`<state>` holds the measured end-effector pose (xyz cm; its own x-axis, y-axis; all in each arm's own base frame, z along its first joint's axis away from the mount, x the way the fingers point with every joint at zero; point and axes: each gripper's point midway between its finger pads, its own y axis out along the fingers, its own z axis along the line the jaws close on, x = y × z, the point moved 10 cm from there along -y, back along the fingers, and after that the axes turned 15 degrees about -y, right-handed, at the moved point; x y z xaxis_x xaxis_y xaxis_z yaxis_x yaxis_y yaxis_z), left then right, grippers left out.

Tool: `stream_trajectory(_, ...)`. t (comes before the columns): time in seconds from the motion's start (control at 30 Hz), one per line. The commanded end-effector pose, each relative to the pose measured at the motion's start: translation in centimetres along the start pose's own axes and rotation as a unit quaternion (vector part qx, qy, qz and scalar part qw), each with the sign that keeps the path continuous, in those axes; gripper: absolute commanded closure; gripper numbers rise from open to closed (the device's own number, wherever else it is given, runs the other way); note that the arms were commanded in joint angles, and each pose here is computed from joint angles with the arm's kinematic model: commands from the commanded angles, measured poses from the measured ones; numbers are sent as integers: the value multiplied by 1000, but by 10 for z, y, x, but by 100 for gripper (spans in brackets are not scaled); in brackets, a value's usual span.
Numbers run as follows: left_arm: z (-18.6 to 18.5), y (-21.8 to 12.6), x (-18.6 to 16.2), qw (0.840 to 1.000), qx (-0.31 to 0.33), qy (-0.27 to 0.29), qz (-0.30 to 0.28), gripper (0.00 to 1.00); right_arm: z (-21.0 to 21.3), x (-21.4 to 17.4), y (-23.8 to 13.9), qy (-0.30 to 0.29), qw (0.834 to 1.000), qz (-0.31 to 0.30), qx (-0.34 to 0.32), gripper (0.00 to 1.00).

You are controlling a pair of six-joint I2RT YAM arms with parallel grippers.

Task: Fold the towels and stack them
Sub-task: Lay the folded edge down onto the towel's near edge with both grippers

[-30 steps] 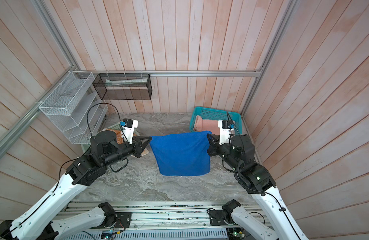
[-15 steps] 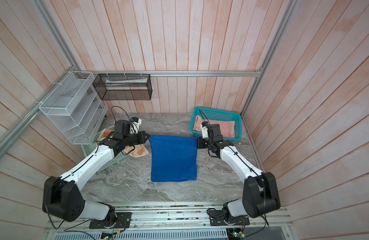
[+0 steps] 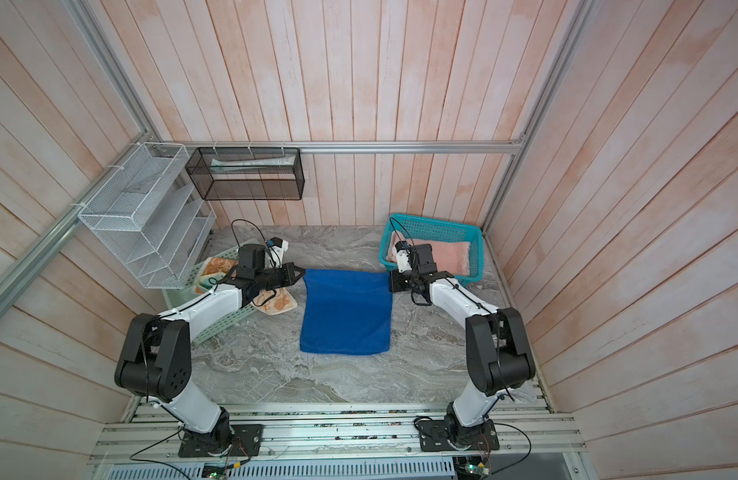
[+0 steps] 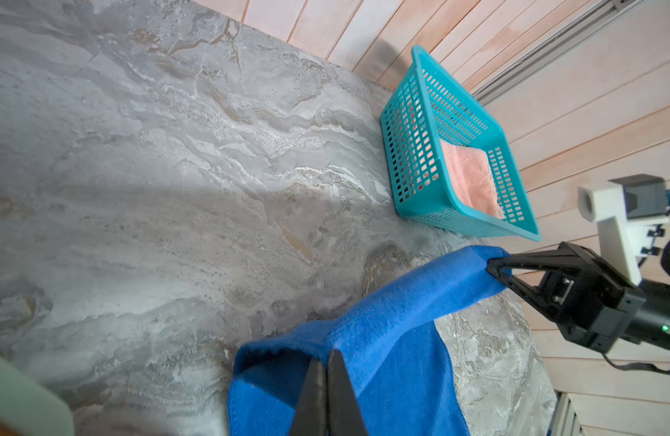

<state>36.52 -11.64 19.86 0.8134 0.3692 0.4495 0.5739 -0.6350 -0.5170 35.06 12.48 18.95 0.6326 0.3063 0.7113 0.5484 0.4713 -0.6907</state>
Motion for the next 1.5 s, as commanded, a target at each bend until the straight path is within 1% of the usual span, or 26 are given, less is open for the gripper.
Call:
stream_trajectory(0.0, 5, -10, -24, 1000, -8, -9, 7, 100, 10, -22, -9, 16, 1000, 4, 25, 100)
stream_trajectory(0.13, 24, -17, -63, 999, 10, -38, 27, 100, 26, -58, -12, 35, 998, 28, 42, 100)
stream_trajectory(0.17, 27, -20, -71, 999, 15, -42, 30, 100, 30, -64, -14, 39, 998, 33, 47, 97)
stream_trajectory(0.2, 30, -24, -78, 998, 22, -49, 32, 97, 34, -72, -17, 47, 997, 40, 52, 89)
stream_trajectory(0.23, 32, -29, -84, 998, 30, -54, 34, 87, 36, -78, -20, 55, 996, 45, 56, 80)
stream_trajectory(0.27, 35, -33, -90, 997, 39, -59, 33, 78, 38, -83, -24, 64, 995, 50, 57, 72)
stream_trajectory(0.3, 35, -39, -94, 997, 45, -60, 29, 72, 39, -87, -29, 72, 994, 55, 55, 66)
stream_trajectory(0.33, 35, -45, -96, 997, 52, -60, 24, 67, 41, -90, -34, 78, 994, 60, 55, 62)
stream_trajectory(0.37, 34, -50, -97, 996, 56, -59, 18, 65, 42, -91, -38, 81, 993, 62, 53, 60)
stream_trajectory(0.4, 34, -54, -98, 996, 62, -60, 12, 64, 43, -93, -42, 87, 993, 63, 51, 58)
stream_trajectory(0.5, 31, -59, -98, 996, 70, -59, 13, 63, 43, -97, -46, 115, 990, 65, 45, 57)
stream_trajectory(0.7, 37, -44, -96, 991, 88, -84, 51, 61, 43, -99, -30, 155, 982, 78, 76, 57)
stream_trajectory(0.8, 39, -31, -96, 990, 84, -91, 72, 60, 42, -98, -20, 165, 979, 83, 84, 57)
stream_trajectory(0.93, 38, -14, -99, 987, 84, -89, 101, 60, 42, -92, -12, 159, 979, 86, 91, 57)
stream_trajectory(1.0, 40, -9, -101, 985, 89, -96, 113, 60, 42, -90, -9, 156, 979, 91, 95, 59)
stream_trajectory(1.2, 47, -6, -110, 980, 107, -110, 124, 59, 41, -87, -4, 150, 979, 99, 100, 64)
stream_trajectory(1.27, 47, -5, -112, 980, 104, -112, 129, 58, 41, -87, -3, 150, 978, 101, 102, 67)
stream_trajectory(1.33, 47, -4, -113, 979, 100, -111, 135, 60, 42, -85, -2, 147, 979, 99, 104, 74)
stream_trajectory(1.37, 45, -4, -113, 980, 96, -110, 137, 62, 42, -84, -2, 147, 979, 99, 105, 78)
stream_trajectory(1.47, 43, -5, -112, 980, 88, -108, 141, 78, 42, -80, -4, 142, 980, 95, 106, 90)
